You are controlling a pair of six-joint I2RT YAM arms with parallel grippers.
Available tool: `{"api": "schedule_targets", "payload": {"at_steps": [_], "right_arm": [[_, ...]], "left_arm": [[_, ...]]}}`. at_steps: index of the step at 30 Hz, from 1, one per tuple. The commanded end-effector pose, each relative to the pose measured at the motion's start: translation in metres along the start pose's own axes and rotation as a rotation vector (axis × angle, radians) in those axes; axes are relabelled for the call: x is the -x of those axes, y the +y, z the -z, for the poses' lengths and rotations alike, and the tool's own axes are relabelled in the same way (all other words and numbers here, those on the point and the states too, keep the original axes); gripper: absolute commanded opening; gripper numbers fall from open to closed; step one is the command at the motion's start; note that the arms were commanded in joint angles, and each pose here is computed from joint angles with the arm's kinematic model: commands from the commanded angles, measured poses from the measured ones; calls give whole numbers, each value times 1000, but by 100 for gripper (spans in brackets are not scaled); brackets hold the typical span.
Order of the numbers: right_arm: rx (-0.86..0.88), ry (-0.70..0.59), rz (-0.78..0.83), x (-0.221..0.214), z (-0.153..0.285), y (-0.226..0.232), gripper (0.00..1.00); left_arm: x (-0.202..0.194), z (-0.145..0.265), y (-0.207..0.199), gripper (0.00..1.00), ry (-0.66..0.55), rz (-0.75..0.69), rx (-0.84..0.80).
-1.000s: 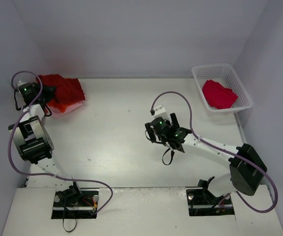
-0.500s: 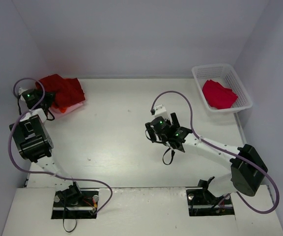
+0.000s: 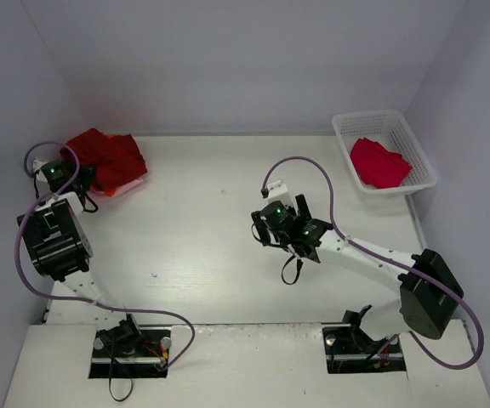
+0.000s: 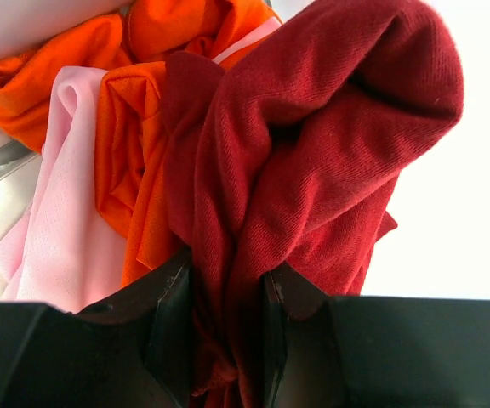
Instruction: Fold and stack the t-shirts
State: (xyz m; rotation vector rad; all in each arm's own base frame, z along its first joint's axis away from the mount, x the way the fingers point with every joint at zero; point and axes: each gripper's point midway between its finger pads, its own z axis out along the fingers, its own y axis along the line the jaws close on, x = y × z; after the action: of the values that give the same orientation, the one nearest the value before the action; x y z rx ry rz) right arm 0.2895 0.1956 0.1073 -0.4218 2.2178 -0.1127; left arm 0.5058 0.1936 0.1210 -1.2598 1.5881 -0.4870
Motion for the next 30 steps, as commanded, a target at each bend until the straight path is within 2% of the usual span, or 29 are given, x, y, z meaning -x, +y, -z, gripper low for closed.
{"api": "schedule_targets", "payload": {"at_steps": [1,2,3,4,5,8,9,10,30], "right_arm": [[-17,-55,-34,22,5,-1,100],[-18,-53,-35,22,5,-1,100],[-18,-53,-33,22,4,0,100],[-18,-51,-31,21,4,0,100],[-18,-46,-29,19,3,0,100],[-20,-43,-28,18,3,0,100],[-19,-43,-28,17,3,0,100],[-17,-45,-30,18,4,0,100],[2,-49,-35,20,6,3,100]], "left_arm": [[71,19,2,0,-210,85,30],[71,19,2,3,-210,87,31],[72,20,2,12,-212,89,31],[72,20,2,39,-212,90,30],[72,21,1,51,-213,90,31],[76,24,1,68,-229,88,35],[76,26,0,84,-232,88,39],[76,27,1,88,-234,85,42],[98,83,-18,88,-348,19,75]]}}
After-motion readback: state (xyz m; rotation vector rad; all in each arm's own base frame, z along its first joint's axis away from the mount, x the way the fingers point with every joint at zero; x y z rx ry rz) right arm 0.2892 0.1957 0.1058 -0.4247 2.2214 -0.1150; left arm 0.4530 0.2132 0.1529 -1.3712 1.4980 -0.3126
